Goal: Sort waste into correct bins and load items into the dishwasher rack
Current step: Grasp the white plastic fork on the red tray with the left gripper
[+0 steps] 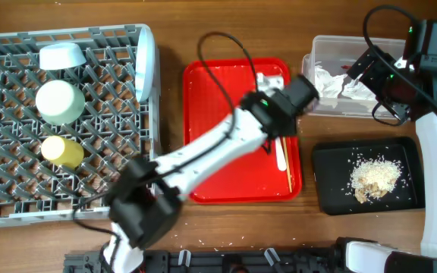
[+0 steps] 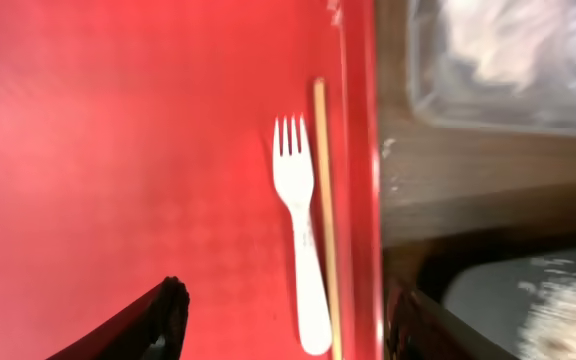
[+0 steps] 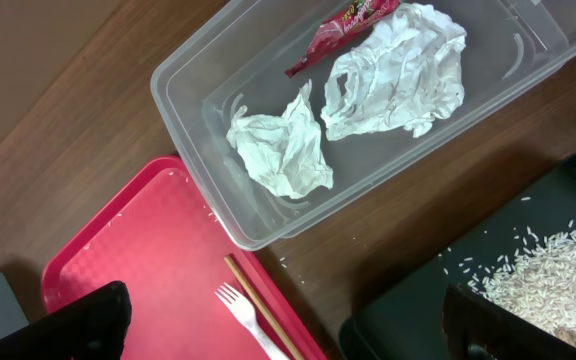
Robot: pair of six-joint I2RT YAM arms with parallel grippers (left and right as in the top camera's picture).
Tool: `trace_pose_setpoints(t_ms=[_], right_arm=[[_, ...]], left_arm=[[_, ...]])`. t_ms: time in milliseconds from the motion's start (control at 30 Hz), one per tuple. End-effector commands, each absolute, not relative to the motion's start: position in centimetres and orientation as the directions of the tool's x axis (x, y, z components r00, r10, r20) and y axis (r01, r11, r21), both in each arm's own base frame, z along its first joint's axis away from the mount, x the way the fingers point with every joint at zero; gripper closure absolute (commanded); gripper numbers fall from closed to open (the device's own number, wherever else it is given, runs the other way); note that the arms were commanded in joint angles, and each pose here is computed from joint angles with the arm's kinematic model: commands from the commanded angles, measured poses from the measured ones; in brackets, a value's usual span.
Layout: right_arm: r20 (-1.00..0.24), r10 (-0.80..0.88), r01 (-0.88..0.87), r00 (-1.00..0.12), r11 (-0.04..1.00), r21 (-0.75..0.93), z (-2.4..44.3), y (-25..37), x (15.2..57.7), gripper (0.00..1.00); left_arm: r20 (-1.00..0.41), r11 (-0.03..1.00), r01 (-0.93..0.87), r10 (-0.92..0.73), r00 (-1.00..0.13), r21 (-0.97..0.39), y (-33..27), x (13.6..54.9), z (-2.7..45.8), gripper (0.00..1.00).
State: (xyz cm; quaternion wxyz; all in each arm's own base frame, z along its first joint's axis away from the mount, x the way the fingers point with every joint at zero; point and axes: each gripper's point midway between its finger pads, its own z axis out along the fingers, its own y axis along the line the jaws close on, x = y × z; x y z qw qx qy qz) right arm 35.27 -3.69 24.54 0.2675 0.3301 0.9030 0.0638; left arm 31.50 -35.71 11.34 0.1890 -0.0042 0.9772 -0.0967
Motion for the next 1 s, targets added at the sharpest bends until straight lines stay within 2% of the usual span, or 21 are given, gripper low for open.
trace_pose_setpoints(t_ms=[0,100,333,633,833,967], right_arm=[[-0.455,0.635,0.571,-0.624,0.769,0.289,24.9,-4.0,35.5,0.0],[-0.455,0.635,0.571,-0.624,0.768,0.289,24.9,-4.0,35.5,0.0],[-0.455,0.635,0.571,-0.624,0.768,0.289,24.9,-4.0,35.5,0.0],[-0.455,0.635,0.571,-0.624,0.769,0.289,24.9,-4.0,35.5,0.0],[-0.455,0.635,0.571,-0.624,0.769,0.289,24.9,-4.0,35.5,0.0],[-0.455,0.635,0.571,-0.624,0.768,0.289,24.9,-4.0,35.5,0.0]], left_arm=[[-0.436,0.99,-0.099,-0.133,-0.89,-0.1,-35.6,31.4,8.3,0.36],[-0.435,0.99,-0.116,-0.139,-0.89,-0.079,-35.7,31.5,6.8,0.37],[-0.438,0.987,-0.134,-0.161,-0.884,-0.094,-37.0,32.6,3.1,0.46],[-0.415,0.991,-0.134,-0.134,-0.9,-0.03,-36.6,32.2,-0.8,0.52],[-0.401,0.992,-0.125,-0.115,-0.909,-0.001,-36.3,31.5,-0.9,0.75],[-0.371,0.993,-0.114,-0.092,-0.924,0.04,-35.6,30.5,-1.1,0.78]])
